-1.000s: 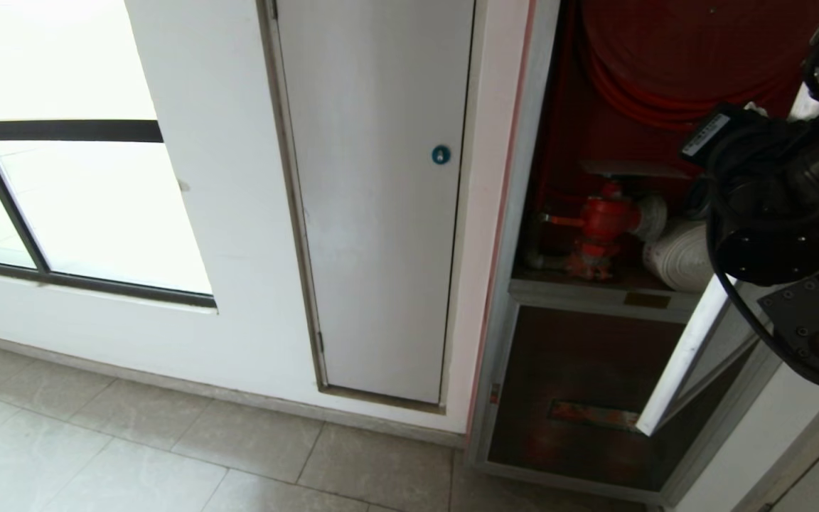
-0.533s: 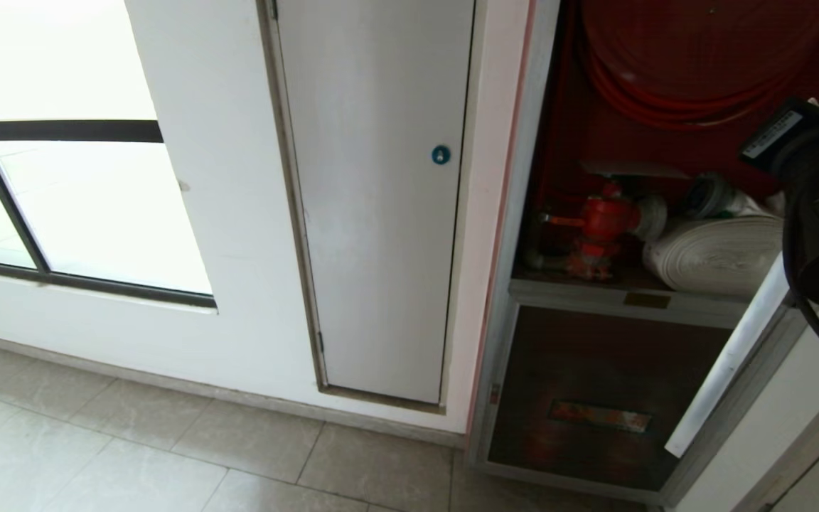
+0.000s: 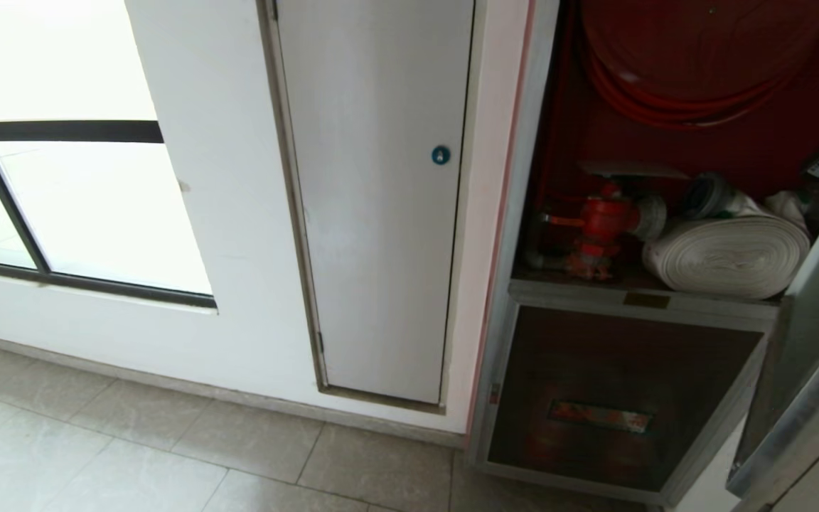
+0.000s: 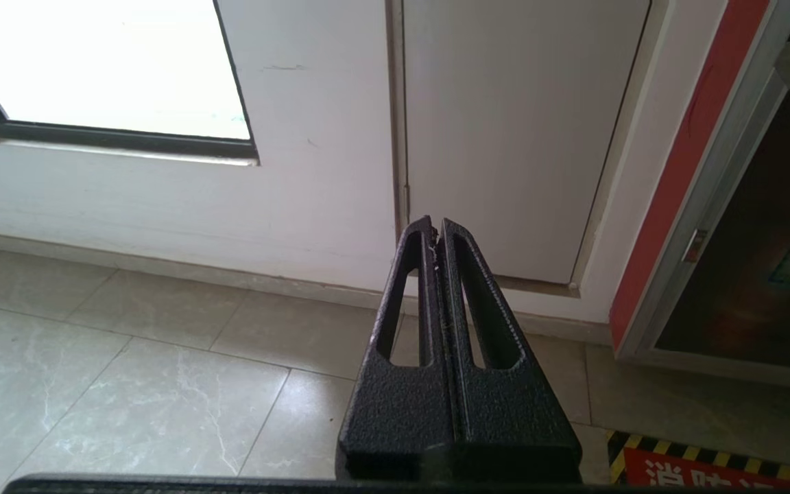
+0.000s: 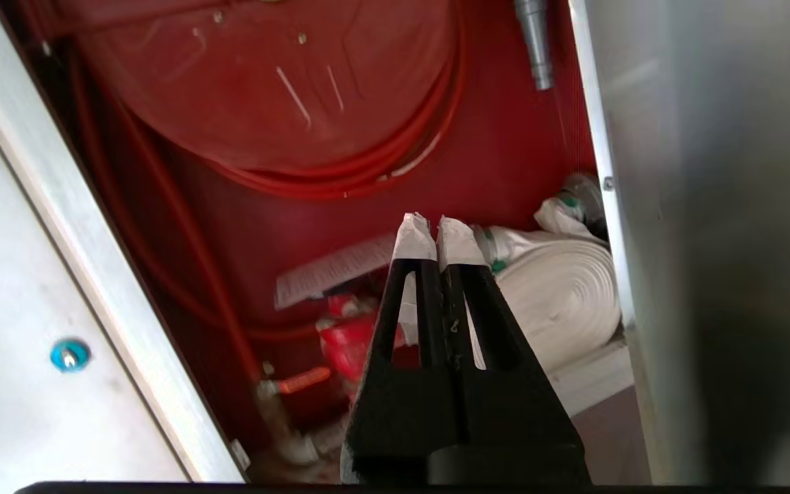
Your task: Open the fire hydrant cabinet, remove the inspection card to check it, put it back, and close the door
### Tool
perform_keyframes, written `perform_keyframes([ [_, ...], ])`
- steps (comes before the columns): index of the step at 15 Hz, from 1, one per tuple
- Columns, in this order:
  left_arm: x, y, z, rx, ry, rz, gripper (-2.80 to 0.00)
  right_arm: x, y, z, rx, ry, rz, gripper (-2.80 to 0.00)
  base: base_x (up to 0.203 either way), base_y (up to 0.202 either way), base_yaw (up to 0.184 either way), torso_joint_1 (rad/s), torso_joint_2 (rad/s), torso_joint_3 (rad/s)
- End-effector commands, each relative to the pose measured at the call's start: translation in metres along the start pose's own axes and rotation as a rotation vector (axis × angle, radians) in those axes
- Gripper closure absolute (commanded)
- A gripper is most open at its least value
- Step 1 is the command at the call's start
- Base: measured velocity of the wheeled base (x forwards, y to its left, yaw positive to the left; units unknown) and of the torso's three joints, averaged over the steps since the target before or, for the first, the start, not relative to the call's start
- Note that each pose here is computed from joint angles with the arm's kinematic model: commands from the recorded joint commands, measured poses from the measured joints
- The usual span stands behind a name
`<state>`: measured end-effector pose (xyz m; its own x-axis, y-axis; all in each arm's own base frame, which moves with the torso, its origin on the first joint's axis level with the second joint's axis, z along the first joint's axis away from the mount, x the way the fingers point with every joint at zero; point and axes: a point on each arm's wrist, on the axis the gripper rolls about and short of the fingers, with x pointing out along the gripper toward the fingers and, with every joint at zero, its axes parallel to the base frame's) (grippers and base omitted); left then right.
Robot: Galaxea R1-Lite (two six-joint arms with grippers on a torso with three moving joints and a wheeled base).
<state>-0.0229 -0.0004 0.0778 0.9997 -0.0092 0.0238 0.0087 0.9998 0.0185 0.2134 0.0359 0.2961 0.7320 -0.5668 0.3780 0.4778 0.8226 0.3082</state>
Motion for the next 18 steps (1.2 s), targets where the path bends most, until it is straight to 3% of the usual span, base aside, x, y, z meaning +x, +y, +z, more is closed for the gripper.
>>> perform_keyframes([
  [1, 0.001, 0.0, -0.002, 0.0, 0.008, 0.0, 0.0, -0.005, -0.008, 0.004, -0.004, -0.002, -0.009, 0.0, 0.0, 0.0, 0.0, 0.0, 0.0, 0.0],
  [8, 0.001, 0.0, -0.002, 0.0, 0.008, 0.0, 0.0, 0.002, -0.05, 0.022, -0.06, -0.071, -0.175, 0.0, 0.0, 0.0, 0.0, 0.0, 0.0, 0.0],
  [11, 0.001, 0.0, -0.002, 0.0, 0.008, 0.0, 0.0, -0.004, -0.059, 0.028, -0.061, -0.088, -0.195, 0.0, 0.0, 0.0, 0.0, 0.0, 0.0, 0.0],
  [18, 0.001, 0.0, -0.002, 0.0, 0.008, 0.0, 0.0, 0.0, -0.095, 0.027, -0.159, -0.128, -0.372, 0.0, 0.0, 0.0, 0.0, 0.0, 0.0, 0.0],
])
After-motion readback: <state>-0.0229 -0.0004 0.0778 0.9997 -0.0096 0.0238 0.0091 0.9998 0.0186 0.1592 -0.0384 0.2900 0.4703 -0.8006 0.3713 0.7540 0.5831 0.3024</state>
